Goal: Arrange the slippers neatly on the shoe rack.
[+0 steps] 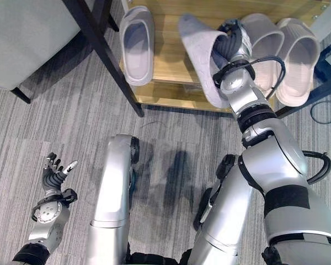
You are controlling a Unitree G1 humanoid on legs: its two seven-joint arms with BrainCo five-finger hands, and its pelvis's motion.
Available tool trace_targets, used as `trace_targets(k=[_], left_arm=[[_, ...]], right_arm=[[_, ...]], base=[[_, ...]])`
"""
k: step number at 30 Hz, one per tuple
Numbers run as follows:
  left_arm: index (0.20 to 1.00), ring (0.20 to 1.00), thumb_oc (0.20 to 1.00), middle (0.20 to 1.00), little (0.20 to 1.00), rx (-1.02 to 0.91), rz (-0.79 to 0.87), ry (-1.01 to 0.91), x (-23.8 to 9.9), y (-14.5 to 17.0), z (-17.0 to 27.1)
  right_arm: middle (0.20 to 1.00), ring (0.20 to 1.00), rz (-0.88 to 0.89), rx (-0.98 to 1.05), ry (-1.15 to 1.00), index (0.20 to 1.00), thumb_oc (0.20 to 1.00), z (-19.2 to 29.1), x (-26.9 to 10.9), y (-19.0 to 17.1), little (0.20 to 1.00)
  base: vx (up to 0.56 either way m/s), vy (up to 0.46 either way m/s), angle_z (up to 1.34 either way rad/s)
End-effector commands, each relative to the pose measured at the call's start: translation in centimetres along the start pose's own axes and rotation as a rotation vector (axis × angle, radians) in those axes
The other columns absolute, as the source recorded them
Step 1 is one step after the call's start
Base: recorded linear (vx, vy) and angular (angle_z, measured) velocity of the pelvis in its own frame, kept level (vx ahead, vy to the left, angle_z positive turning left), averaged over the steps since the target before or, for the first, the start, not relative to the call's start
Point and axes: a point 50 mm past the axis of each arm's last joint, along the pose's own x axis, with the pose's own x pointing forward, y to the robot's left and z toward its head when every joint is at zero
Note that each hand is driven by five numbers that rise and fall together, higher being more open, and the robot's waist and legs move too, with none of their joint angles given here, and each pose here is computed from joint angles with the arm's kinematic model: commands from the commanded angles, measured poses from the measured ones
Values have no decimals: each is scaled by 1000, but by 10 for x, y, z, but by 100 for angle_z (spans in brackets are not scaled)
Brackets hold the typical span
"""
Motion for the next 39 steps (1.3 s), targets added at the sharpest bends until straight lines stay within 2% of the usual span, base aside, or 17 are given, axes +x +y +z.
trace_targets(k=[1,4,7,8,10,17,18,19,24,32,34,37,39], left_arm=[[1000,1000,1000,1000,1000,-15,-19,-83,4,6,15],[1000,1000,1000,1000,1000,-62,-5,-67,4,11,14],[1000,1000,1000,1000,1000,23,-94,-140,6,4,30],[1000,1000,1000,1000,1000,115,-188,-191,6,-1,39],[1000,1000,1000,1000,1000,214,-249,-222,6,-4,42],[1000,1000,1000,1000,1000,283,-243,-208,9,2,36],[1000,1000,1000,1000,1000,259,-214,-187,12,7,34],[1000,1000,1000,1000,1000,199,-180,-158,14,8,30],[1000,1000,1000,1000,1000,183,-112,-81,13,18,11],[1000,1000,1000,1000,1000,218,-68,51,8,27,-18],[1000,1000,1000,1000,1000,156,-131,-2,0,6,-9],[1000,1000,1000,1000,1000,166,-189,-21,-17,9,-5],[1000,1000,1000,1000,1000,167,-171,-27,-18,9,-5]], right_arm=[[200,200,-102,-55,-131,200,200,40,18,-39,200],[200,200,-95,-94,-106,200,200,37,20,-41,200],[200,200,-132,-78,-89,200,200,34,22,-52,200],[200,200,-145,-118,-75,200,200,32,24,-61,200],[200,200,-168,-105,-49,200,200,27,25,-66,200],[200,200,-227,-124,-35,200,200,28,27,-80,200],[250,250,-239,-107,-48,250,250,34,28,-82,250],[1000,1000,-269,-55,-65,1000,1000,43,30,-87,1000],[1000,1000,-271,35,-127,1000,1000,64,32,-91,1000],[1000,1000,-257,48,-144,1000,1000,64,30,-82,1000],[1000,1000,-248,20,-117,1000,1000,54,29,-76,1000],[1000,1000,-229,-28,-89,1000,1000,33,25,-77,1000],[1000,1000,-239,9,-110,1000,1000,33,24,-77,1000]], base=[[7,20,6],[6,18,3],[18,33,6],[39,63,8],[32,50,6],[17,30,5],[14,44,5],[6,39,5],[-6,19,-1],[-36,6,-2],[-71,-34,-4],[-94,-11,-2],[-68,-3,-4]])
